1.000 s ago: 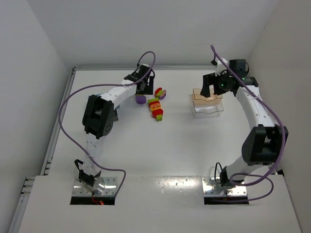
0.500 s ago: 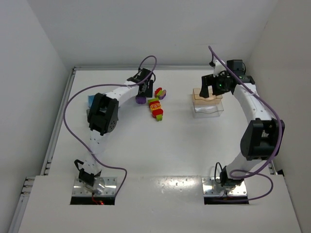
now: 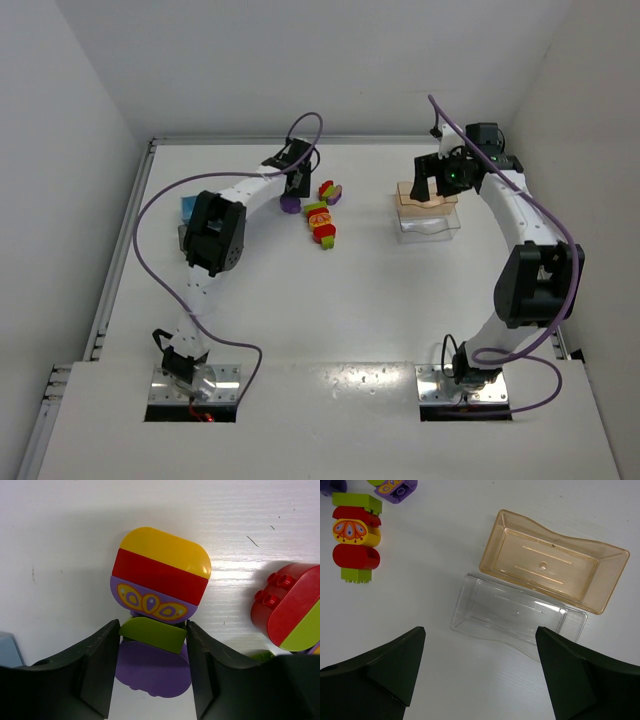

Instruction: Sort the legos into containers by color

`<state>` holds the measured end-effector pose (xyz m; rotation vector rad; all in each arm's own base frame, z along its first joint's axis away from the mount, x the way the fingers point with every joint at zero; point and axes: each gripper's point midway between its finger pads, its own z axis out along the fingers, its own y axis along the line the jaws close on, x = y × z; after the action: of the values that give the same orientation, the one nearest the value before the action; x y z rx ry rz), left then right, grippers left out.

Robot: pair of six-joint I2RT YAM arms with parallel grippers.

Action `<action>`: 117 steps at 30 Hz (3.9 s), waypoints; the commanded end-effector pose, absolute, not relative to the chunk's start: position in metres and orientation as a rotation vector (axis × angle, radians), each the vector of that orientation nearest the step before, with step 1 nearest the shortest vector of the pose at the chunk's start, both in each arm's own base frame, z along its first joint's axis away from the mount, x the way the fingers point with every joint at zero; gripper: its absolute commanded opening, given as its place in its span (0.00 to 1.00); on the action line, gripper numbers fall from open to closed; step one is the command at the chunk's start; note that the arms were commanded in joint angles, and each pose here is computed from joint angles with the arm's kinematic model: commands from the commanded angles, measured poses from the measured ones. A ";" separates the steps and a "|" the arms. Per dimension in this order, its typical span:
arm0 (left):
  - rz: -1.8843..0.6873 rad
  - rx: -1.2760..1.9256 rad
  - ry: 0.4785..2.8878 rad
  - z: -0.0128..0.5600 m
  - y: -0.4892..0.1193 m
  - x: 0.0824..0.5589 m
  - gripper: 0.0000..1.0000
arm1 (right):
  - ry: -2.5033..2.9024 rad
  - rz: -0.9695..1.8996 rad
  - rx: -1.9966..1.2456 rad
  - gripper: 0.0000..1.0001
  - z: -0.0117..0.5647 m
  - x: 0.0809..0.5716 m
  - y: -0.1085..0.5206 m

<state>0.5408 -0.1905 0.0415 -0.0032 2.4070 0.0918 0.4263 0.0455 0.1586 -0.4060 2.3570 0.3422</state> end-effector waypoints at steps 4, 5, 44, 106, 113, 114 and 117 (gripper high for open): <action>0.053 0.004 2.370 0.064 -0.189 0.542 0.43 | 2.287 0.335 -0.430 0.92 0.180 0.438 0.048; 0.046 0.026 2.390 0.060 -0.188 0.534 0.40 | 2.287 0.335 -0.430 0.92 0.180 0.438 0.048; -0.279 0.895 1.961 0.183 -0.252 0.308 0.21 | 2.197 1.621 -0.849 0.70 0.175 0.328 0.247; -0.255 0.584 2.432 0.058 -0.231 0.330 0.11 | 2.333 1.512 -0.801 0.01 0.154 0.320 0.184; -0.250 0.457 2.528 0.034 -0.217 0.346 0.41 | 2.352 1.498 -0.871 0.00 0.157 0.308 0.178; -0.253 0.437 2.538 0.035 -0.218 0.347 0.54 | 2.351 1.500 -0.877 0.00 0.157 0.309 0.178; -0.273 0.414 2.523 0.045 -0.218 0.357 0.65 | 2.344 1.498 -0.889 0.00 0.159 0.308 0.178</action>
<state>0.3475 -0.2139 0.0332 0.4799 2.5224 -0.2212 0.3066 0.1757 0.1351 -0.7929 2.4464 1.5305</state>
